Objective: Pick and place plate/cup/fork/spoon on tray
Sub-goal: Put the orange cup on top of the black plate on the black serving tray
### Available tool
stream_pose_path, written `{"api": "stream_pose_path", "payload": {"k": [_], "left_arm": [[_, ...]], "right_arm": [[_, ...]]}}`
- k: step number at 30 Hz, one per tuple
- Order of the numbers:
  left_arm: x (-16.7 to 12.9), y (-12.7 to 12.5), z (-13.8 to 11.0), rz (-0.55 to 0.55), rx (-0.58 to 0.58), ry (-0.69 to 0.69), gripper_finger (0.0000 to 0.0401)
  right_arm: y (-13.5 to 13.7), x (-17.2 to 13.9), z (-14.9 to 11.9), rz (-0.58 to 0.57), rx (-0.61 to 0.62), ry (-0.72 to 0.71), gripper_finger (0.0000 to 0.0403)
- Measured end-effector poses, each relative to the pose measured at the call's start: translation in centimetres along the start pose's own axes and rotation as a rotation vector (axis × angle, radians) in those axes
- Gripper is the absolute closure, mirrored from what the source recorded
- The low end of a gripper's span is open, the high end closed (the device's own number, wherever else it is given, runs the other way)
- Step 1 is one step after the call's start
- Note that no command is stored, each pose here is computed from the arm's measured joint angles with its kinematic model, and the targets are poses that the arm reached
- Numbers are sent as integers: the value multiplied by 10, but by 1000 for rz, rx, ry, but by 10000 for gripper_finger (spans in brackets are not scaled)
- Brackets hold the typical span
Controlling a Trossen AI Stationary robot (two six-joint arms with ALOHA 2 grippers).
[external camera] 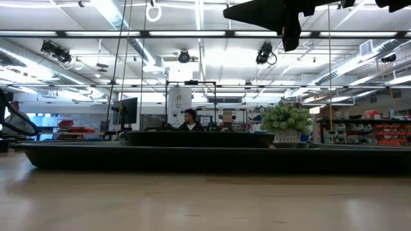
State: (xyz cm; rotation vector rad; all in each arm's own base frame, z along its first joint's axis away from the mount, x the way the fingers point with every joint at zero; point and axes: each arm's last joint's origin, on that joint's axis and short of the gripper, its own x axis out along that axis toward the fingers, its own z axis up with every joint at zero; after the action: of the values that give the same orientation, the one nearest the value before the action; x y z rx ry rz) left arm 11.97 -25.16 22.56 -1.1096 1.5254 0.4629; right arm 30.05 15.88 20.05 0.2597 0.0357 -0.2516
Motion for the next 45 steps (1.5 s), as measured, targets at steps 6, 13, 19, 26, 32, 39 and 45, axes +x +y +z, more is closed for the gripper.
{"api": "stream_pose_path", "payload": {"k": [6,13,19,26,32,39,45], "left_arm": [[0,-2,-1,-26,118,3,115],[-1,-5,10,-51,367,-147,158],[-3,-11,32,-5,308,-198,193],[-4,-14,38,0,382,-204,221],[-4,-11,33,-4,333,-197,262],[-1,0,19,55,238,-122,342],[-4,11,12,132,188,-91,388]], "right_arm": [[1,0,2,10,9,-12,241],[4,-3,2,25,19,-17,241],[19,-18,-2,87,96,-2,241],[33,-36,-6,110,69,-11,241],[36,-39,-6,112,43,-15,241],[36,-39,-6,113,31,-15,241],[36,-39,-6,123,36,-12,241]]}}
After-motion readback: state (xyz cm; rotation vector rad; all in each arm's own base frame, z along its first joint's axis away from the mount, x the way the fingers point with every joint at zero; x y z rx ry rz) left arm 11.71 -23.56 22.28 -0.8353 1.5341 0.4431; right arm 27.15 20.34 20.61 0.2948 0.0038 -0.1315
